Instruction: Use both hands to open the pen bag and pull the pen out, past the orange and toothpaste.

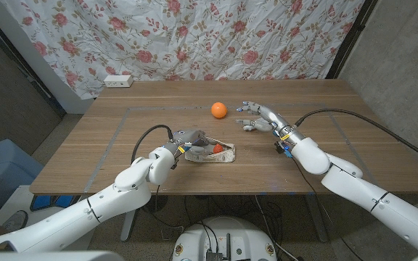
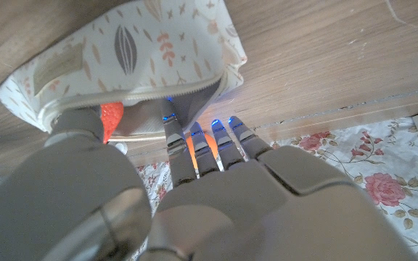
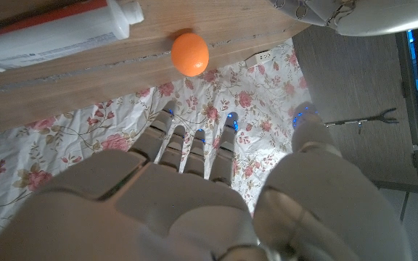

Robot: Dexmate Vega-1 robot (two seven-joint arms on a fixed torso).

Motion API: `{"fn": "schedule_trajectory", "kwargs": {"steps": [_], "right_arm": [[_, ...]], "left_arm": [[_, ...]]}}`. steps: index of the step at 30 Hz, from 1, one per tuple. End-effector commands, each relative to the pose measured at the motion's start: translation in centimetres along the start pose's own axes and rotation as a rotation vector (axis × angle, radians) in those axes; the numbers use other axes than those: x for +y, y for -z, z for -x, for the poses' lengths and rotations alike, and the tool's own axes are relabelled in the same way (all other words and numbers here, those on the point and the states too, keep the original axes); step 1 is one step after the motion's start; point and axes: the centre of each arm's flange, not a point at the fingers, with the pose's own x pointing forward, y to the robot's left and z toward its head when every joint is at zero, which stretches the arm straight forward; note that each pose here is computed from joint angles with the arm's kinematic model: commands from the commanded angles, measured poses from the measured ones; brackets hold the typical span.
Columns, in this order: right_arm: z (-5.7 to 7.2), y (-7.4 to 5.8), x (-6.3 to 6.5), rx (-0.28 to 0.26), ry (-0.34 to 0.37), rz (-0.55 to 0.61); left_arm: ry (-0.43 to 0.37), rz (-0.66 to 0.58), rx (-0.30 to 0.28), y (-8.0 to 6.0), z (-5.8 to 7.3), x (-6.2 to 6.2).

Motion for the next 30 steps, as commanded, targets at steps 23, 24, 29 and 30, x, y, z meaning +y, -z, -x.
{"fn": "schedule_trajectory", "kwargs": {"steps": [23, 24, 29, 30], "right_arm": [[-1.2, -3.5, 2.3, -0.024, -0.182, 0.346], [-1.3, -3.6, 2.4, -0.024, -0.186, 0.348], [-1.6, -4.0, 2.7, -0.032, -0.194, 0.375], [-1.7, -4.1, 2.7, -0.033, -0.195, 0.380]], "left_arm": [[-0.014, 0.083, -0.027, 0.1, -0.1, -1.3], [-0.015, 0.085, -0.030, 0.2, -0.1, -1.3], [-0.021, 0.088, -0.030, 0.3, -0.2, -1.3], [-0.020, 0.087, -0.033, 0.3, -0.3, -1.4]]}}
